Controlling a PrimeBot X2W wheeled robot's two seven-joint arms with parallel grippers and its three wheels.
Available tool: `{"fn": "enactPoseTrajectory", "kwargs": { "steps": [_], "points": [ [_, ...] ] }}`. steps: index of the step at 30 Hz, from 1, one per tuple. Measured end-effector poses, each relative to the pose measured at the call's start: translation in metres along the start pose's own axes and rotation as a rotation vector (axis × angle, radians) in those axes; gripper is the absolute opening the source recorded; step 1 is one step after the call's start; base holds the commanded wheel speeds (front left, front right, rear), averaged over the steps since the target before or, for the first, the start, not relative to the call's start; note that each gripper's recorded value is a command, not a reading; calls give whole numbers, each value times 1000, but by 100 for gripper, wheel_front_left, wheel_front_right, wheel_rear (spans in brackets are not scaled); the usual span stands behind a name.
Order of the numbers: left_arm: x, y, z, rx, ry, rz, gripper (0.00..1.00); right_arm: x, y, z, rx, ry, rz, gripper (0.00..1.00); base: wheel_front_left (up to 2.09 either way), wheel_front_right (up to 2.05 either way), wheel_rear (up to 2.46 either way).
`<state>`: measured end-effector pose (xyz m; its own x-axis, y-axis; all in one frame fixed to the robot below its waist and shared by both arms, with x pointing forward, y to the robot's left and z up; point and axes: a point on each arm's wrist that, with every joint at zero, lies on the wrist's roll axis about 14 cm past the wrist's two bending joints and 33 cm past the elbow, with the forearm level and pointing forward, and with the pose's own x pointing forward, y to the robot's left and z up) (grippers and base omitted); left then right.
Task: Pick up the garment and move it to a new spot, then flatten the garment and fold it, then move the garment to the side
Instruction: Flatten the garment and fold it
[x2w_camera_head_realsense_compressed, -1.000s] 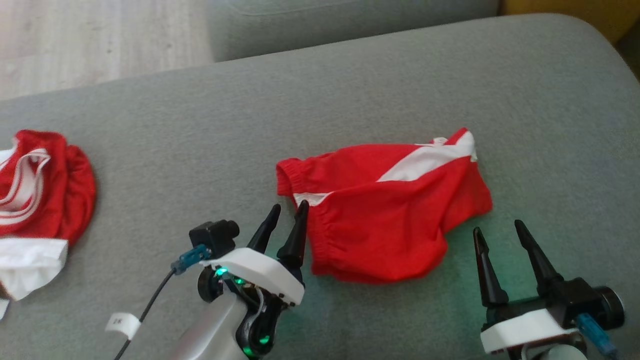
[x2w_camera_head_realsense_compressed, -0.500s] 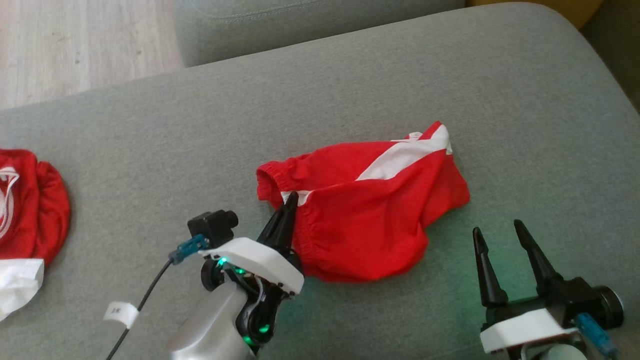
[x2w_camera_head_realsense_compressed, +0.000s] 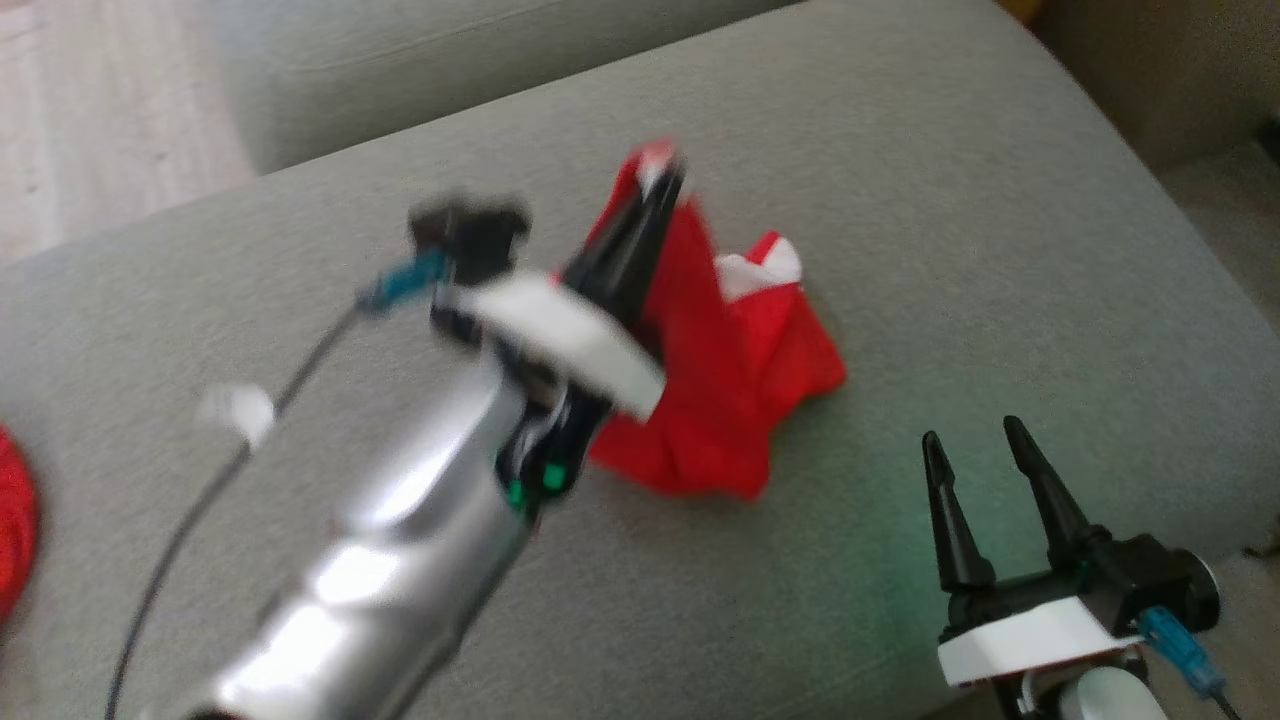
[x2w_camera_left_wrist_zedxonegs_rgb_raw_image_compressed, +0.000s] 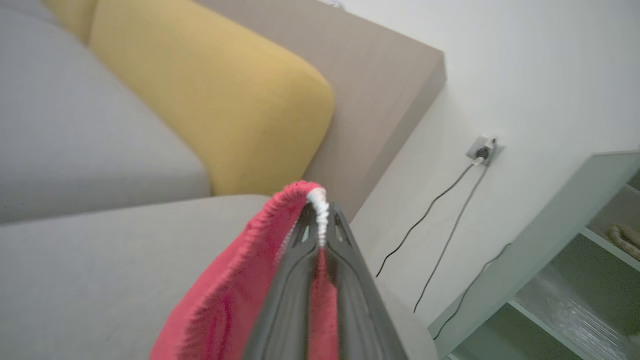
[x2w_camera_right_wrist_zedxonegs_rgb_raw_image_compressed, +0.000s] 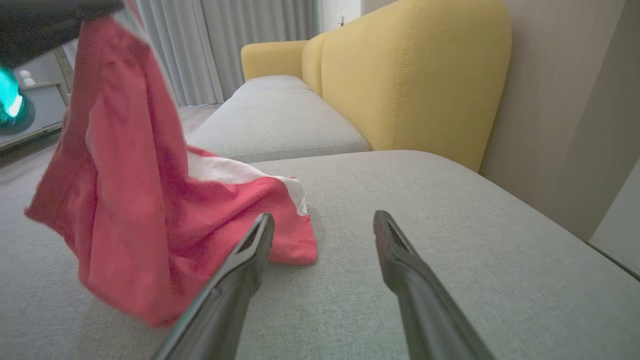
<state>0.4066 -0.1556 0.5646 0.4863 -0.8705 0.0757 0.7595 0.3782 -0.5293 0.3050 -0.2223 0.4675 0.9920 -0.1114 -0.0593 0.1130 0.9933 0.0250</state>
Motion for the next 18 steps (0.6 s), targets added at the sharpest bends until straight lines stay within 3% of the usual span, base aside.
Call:
{"fn": "enactPoseTrajectory", "kwargs": {
  "steps": [6,12,15,18],
  "points": [
    [47,-74,72,153,-117,-231,0,-11,-9,1,24,-4,-43,100,0,0,0],
    [52,-134,148,225,-317,-389,0,-11,-10,3,31,-9,-46,100,0,0,0],
    [46,-127,138,236,-289,-381,0,-6,-6,5,31,-16,-30,100,0,0,0],
    [29,-75,101,214,-203,-270,0,1,-2,5,30,-18,-10,100,0,0,0]
  ]
}}
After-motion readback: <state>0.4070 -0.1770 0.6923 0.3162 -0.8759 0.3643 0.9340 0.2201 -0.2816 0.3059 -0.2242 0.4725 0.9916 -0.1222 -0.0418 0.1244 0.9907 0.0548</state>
